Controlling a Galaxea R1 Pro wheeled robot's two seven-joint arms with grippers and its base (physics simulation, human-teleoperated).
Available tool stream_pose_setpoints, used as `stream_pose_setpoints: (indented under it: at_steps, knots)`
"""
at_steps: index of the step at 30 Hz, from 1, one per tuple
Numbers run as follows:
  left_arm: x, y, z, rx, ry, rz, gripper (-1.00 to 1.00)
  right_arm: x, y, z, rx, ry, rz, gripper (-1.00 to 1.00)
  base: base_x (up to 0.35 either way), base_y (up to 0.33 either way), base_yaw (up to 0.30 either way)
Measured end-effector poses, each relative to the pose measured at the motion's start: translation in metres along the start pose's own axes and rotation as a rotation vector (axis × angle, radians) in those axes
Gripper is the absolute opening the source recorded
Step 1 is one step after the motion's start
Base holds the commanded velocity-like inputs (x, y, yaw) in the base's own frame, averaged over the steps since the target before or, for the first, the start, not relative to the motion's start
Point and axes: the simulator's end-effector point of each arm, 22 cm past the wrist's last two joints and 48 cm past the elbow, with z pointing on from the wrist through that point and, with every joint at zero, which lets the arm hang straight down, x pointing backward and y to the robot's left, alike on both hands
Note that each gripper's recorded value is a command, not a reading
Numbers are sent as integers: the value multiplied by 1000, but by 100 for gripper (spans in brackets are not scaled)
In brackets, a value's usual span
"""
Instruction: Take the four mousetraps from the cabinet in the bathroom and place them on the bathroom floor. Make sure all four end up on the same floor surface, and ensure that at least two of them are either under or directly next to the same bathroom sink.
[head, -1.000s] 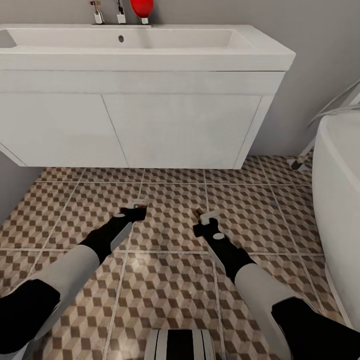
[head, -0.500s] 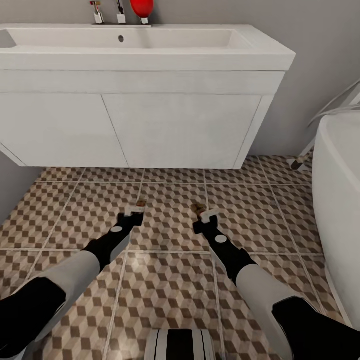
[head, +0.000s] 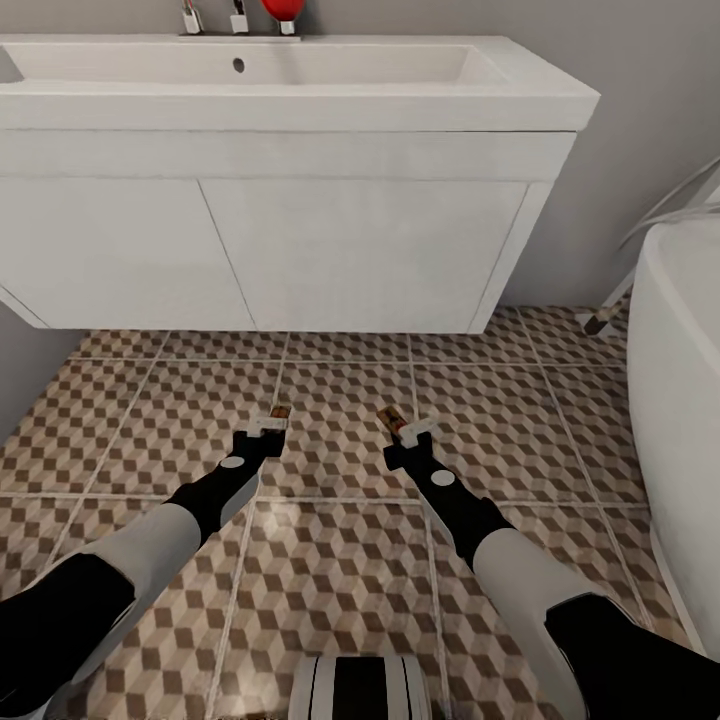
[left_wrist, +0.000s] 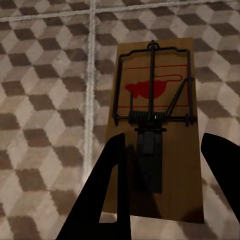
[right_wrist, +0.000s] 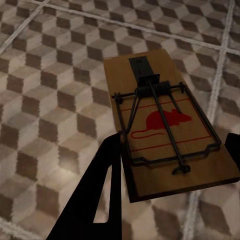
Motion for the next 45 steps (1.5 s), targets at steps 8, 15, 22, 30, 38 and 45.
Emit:
stream_pose_setpoints:
  at_steps: [8, 15, 22, 30, 38, 45]
  knots:
    - [12, -1, 4, 1, 18, 0, -100, 12, 1, 4, -3, 17, 5, -100, 0, 0, 0]
    - [40, -5, 15, 7, 57, 3, -100, 40, 5, 12, -12, 53, 16, -100, 0, 0, 0]
    - [69, -12, 23, 15, 96, 3, -100, 68, 10, 19, -20, 91, 27, -100, 0, 0, 0]
    - [102, -16, 32, 21, 141, 3, -100, 100, 15, 25, -30, 133, 38, -100, 0, 0, 0]
    - [135, -25, 39, 32, 185, 1, -100, 133, 20, 31, -40, 176, 51, -100, 0, 0, 0]
    - [164, -32, 45, 39, 224, -1, -100, 161, 26, 34, -48, 211, 62, -100, 0, 0, 0]
